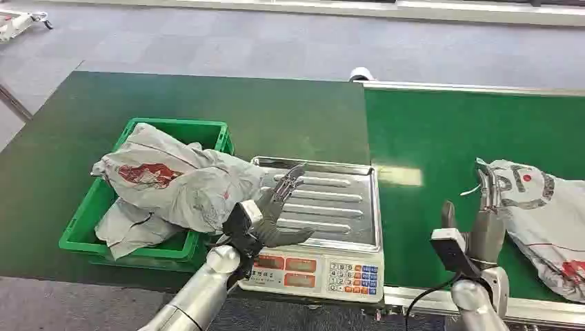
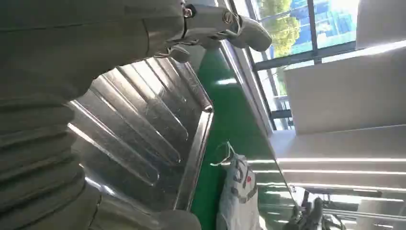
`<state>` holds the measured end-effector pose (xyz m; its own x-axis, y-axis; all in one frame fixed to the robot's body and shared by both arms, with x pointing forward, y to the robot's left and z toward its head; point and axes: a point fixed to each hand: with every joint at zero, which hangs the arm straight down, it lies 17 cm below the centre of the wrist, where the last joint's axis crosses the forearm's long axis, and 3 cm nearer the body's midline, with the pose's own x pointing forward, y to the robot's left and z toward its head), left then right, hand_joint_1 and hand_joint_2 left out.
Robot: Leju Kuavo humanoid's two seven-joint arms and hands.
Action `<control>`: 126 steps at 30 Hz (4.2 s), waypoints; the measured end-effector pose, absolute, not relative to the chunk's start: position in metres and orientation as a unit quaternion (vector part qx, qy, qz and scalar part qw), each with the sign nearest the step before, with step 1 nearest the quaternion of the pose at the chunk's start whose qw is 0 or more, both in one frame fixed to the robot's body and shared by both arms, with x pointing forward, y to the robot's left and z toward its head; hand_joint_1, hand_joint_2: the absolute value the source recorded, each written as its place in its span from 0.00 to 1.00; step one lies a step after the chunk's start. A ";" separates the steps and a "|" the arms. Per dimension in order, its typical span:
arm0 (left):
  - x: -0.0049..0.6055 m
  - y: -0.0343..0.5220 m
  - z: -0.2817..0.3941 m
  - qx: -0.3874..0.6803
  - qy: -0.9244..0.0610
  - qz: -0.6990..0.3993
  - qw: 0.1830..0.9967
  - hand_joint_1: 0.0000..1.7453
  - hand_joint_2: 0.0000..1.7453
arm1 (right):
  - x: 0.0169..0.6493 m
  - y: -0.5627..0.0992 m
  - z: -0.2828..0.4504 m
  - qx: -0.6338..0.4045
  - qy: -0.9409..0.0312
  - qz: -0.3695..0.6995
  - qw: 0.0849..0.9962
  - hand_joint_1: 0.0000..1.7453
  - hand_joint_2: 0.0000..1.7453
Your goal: Moved the parcel from conveyor to table for the left to box.
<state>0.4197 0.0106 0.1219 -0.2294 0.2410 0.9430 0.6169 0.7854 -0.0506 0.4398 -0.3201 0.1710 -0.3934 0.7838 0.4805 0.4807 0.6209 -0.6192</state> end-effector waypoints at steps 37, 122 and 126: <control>0.425 0.037 0.107 -0.255 -0.766 -0.146 0.572 0.00 1.00 | 0.462 -0.511 0.129 -0.645 -0.505 0.166 0.549 0.00 0.00; 0.428 0.042 0.102 -0.250 -0.763 -0.151 0.577 0.00 1.00 | 0.461 -0.512 -0.038 -0.443 -0.357 0.260 0.780 1.00 1.00; 0.429 0.042 0.104 -0.250 -0.764 -0.151 0.576 0.00 1.00 | 0.464 -0.507 -0.036 -0.437 -0.368 0.260 0.778 1.00 1.00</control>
